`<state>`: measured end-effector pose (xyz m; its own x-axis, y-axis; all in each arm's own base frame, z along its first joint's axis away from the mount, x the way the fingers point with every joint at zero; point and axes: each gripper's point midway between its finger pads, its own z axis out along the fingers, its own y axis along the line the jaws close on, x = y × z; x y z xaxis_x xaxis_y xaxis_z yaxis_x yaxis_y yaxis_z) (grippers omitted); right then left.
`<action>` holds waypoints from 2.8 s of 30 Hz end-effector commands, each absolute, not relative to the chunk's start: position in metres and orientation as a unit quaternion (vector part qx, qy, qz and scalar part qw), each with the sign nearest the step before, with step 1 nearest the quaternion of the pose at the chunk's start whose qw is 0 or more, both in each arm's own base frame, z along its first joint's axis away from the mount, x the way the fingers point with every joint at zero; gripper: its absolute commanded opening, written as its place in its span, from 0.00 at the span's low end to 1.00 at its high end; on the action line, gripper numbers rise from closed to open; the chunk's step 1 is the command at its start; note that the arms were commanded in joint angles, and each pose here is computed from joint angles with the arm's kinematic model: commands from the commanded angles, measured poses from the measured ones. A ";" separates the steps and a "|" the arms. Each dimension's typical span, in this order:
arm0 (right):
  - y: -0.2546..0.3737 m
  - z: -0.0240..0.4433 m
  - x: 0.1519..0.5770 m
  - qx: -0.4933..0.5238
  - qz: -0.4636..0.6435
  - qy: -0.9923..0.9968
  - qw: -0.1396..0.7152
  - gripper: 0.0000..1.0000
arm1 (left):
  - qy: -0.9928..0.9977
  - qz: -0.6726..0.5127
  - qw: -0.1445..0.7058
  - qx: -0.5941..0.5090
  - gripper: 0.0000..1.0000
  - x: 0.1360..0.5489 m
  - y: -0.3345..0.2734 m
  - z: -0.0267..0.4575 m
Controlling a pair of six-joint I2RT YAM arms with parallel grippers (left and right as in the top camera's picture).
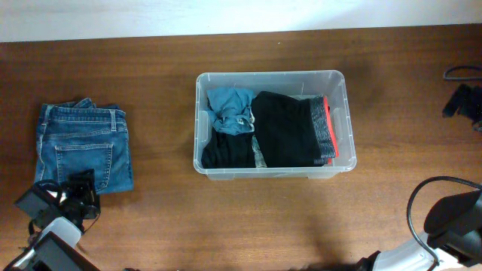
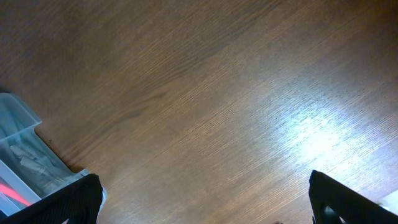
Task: Pack container
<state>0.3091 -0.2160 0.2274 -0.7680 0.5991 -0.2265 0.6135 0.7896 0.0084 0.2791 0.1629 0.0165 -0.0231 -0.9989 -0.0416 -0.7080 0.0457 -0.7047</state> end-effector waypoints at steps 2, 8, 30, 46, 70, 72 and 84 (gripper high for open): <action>-0.218 0.236 0.309 0.327 -0.041 0.936 0.121 0.98 | 0.673 -0.262 0.275 -0.634 0.29 0.277 0.159 0.010; -0.218 0.236 0.309 0.327 -0.041 0.936 0.121 0.98 | 0.683 -0.310 0.297 -0.591 0.16 0.293 0.151 0.028; -0.218 0.236 0.309 0.327 -0.041 0.936 0.121 0.98 | 0.848 -0.233 0.291 -0.378 0.01 0.330 0.107 0.045; -0.218 0.236 0.309 0.327 -0.041 0.936 0.121 0.98 | 0.924 -0.056 0.215 -0.311 0.01 0.339 0.077 0.054; -0.218 0.236 0.309 0.327 -0.041 0.936 0.121 0.98 | 0.856 -0.141 0.120 -0.482 0.99 0.302 0.088 0.025; -0.218 0.236 0.309 0.327 -0.041 0.936 0.122 0.98 | 0.840 -0.158 0.117 -0.505 0.99 0.298 0.090 0.021; -0.218 0.236 0.309 0.327 -0.041 0.936 0.121 0.98 | 0.828 -0.173 0.175 -0.505 0.80 0.307 0.104 0.010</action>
